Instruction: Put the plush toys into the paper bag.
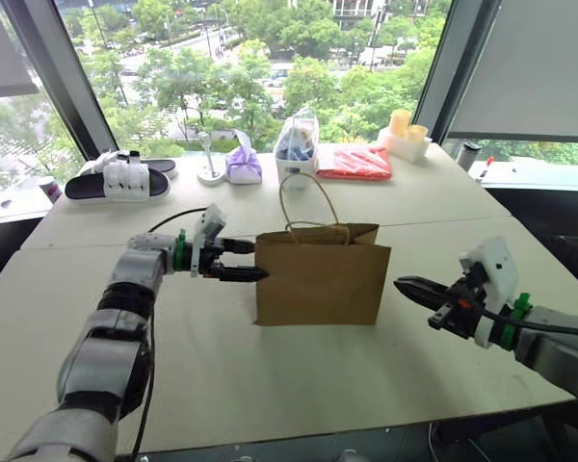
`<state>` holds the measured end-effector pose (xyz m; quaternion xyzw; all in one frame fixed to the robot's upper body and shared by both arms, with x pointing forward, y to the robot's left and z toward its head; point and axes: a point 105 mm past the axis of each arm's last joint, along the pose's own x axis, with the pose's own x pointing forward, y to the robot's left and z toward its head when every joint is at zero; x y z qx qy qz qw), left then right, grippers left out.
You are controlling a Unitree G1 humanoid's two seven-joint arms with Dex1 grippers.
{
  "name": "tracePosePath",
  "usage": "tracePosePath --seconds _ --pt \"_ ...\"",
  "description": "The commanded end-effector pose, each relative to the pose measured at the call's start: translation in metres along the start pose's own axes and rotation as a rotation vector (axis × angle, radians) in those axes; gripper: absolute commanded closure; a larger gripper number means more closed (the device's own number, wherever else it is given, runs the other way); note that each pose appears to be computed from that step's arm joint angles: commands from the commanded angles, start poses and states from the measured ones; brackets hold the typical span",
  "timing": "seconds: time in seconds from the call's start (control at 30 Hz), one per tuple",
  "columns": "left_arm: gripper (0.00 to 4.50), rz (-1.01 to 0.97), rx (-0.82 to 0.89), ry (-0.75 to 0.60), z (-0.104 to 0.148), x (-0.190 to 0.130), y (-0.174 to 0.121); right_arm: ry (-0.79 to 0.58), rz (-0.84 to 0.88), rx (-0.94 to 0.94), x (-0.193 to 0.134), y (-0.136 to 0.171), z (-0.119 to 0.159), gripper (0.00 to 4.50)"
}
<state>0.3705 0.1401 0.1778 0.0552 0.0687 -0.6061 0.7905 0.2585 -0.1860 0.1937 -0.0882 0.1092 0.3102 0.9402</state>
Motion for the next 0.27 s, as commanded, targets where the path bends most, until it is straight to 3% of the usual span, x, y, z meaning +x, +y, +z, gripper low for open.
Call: tracePosePath --seconds 0.03,0.27 --pt "0.02 0.067 0.067 -0.081 0.036 -0.018 -0.017 -0.021 0.016 -0.048 -0.003 0.000 0.008 4.24" --pt "0.02 0.135 0.024 -0.091 0.028 -0.027 -0.051 0.001 0.047 -0.081 -0.005 -0.001 0.008 4.24"
